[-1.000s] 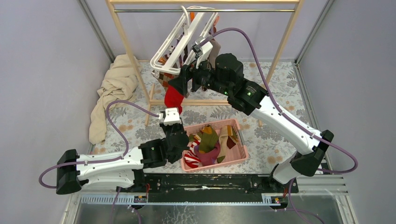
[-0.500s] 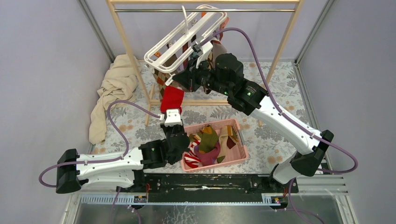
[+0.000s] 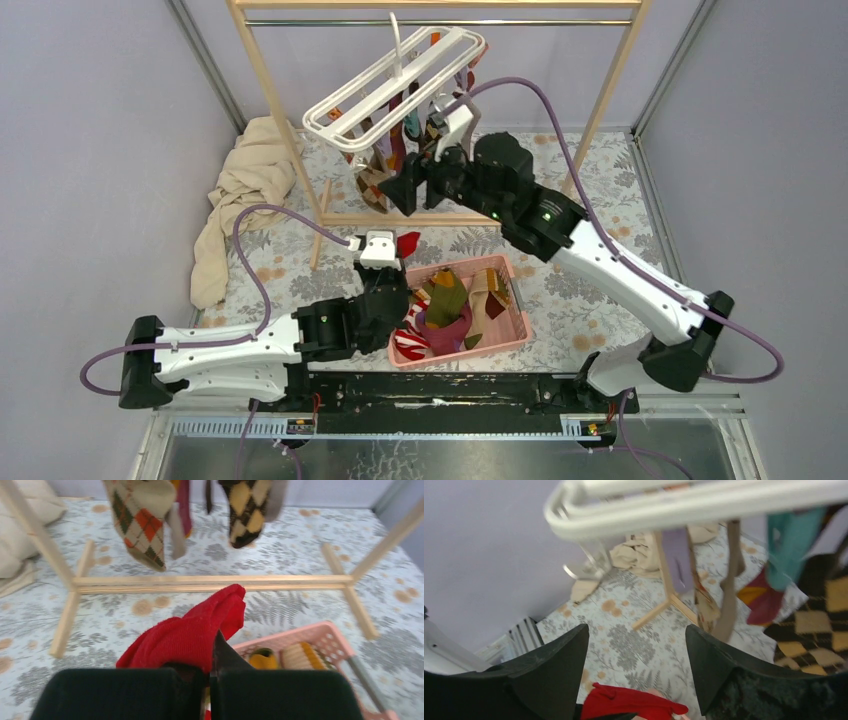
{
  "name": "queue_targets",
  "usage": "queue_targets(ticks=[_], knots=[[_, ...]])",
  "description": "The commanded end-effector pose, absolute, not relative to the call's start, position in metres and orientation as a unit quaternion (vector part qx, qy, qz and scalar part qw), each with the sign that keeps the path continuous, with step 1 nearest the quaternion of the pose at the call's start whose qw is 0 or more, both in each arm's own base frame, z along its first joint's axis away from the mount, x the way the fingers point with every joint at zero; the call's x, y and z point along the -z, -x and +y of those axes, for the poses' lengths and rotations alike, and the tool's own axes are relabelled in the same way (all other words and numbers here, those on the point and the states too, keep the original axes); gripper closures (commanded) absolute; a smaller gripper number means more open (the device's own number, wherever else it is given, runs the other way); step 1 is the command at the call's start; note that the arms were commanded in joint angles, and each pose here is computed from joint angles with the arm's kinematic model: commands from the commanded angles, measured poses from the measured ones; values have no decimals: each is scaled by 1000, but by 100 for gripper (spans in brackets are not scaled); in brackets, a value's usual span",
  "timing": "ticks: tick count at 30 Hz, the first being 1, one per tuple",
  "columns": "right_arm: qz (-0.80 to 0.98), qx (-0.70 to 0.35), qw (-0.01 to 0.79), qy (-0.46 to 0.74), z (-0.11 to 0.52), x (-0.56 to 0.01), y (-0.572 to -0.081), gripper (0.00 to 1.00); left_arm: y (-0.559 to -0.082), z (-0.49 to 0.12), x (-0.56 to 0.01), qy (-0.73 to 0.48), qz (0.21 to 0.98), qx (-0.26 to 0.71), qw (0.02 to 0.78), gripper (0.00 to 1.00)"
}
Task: Remove the socks clipped to the hanger
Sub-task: Remove the sock from the hanger, then place the sock in the bin.
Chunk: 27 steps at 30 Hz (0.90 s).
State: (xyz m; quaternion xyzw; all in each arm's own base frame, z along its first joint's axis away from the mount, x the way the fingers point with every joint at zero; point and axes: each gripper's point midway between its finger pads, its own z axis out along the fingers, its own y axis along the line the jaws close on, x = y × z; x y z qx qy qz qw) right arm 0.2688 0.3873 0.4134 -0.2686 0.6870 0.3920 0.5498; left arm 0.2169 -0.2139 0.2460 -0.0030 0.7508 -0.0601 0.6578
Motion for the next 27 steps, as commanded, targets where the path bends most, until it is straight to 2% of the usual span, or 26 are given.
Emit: queue_targets(ticks=[1, 2, 4, 11, 21, 22, 24, 25, 27], knots=[[688, -347, 601, 212, 335, -432, -266, 17, -203, -254, -264, -19, 757, 150, 636, 100], [692, -334, 608, 200, 320, -432, -264, 12, -200, -261, -264, -26, 759, 161, 631, 100], [708, -305, 612, 177, 296, -420, -265, 9, -194, -274, -264, -37, 763, 182, 619, 100], [760, -240, 597, 94, 214, -374, -268, 6, -179, -318, -246, -80, 781, 213, 582, 100], [792, -208, 570, 71, 183, -340, -270, 6, -166, -378, -184, -135, 808, 233, 523, 99], [793, -208, 568, 71, 182, -338, -270, 6, -164, -383, -177, -142, 811, 235, 516, 94], [796, -210, 563, 72, 183, -335, -270, 6, -159, -393, -169, -162, 810, 246, 506, 91], [798, -210, 560, 72, 183, -333, -270, 6, -155, -399, -168, -171, 808, 260, 501, 81], [801, -212, 555, 73, 184, -329, -271, 6, -149, -410, -169, -188, 802, 282, 492, 53]])
